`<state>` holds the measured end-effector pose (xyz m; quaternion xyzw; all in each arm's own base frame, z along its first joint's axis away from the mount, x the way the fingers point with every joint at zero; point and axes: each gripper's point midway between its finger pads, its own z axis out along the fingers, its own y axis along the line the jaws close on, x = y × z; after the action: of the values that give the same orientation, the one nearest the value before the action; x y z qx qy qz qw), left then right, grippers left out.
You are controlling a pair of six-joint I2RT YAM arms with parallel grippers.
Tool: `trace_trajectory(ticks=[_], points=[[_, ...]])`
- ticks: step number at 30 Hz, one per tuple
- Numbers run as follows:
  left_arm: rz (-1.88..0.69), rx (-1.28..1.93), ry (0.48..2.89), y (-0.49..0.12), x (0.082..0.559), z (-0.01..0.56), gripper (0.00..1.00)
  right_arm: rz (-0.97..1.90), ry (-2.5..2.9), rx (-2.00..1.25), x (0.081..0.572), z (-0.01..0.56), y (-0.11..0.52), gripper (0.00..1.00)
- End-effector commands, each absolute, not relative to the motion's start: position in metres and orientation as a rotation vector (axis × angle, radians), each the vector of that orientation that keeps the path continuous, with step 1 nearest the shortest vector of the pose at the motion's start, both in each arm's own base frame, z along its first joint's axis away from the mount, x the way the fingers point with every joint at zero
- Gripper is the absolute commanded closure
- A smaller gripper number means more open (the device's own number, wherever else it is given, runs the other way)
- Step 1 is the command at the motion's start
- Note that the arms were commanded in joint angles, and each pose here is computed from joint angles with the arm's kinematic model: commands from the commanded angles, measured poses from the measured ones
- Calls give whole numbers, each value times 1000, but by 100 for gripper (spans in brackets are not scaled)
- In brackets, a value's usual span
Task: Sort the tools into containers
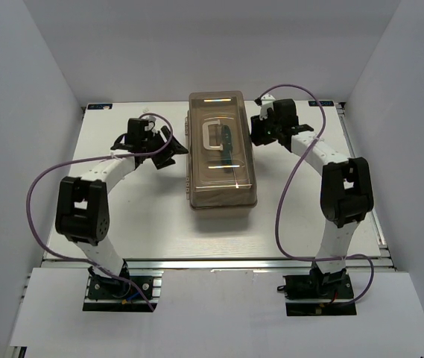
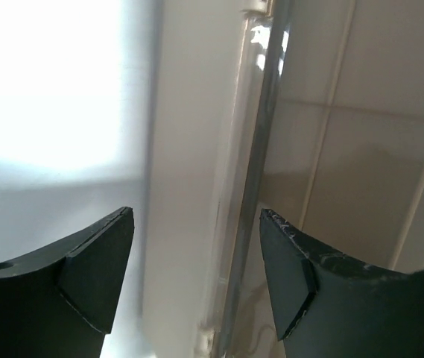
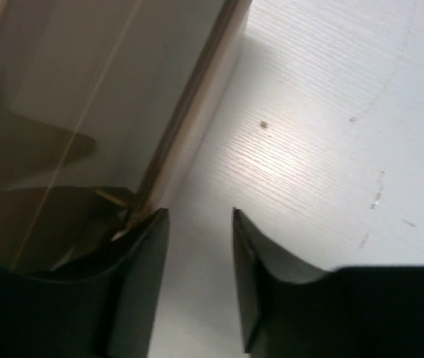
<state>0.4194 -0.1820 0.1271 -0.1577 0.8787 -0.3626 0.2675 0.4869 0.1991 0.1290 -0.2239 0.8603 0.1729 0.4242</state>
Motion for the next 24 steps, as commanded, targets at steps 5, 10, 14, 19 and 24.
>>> trace_trajectory(ticks=[5,10,14,19,24], points=[[-276,-699,2095,-69,401,236,21,416,1979,-818,471,187,215,42],[-325,-649,1841,-49,352,321,21,509,1915,-1047,430,188,267,41],[-369,-636,1780,-42,307,340,21,559,1825,-1173,412,198,328,38],[-418,-649,1727,-33,253,343,21,568,1743,-1284,398,197,385,35],[-444,-672,1711,-28,220,337,21,559,1748,-1237,396,193,420,34]])
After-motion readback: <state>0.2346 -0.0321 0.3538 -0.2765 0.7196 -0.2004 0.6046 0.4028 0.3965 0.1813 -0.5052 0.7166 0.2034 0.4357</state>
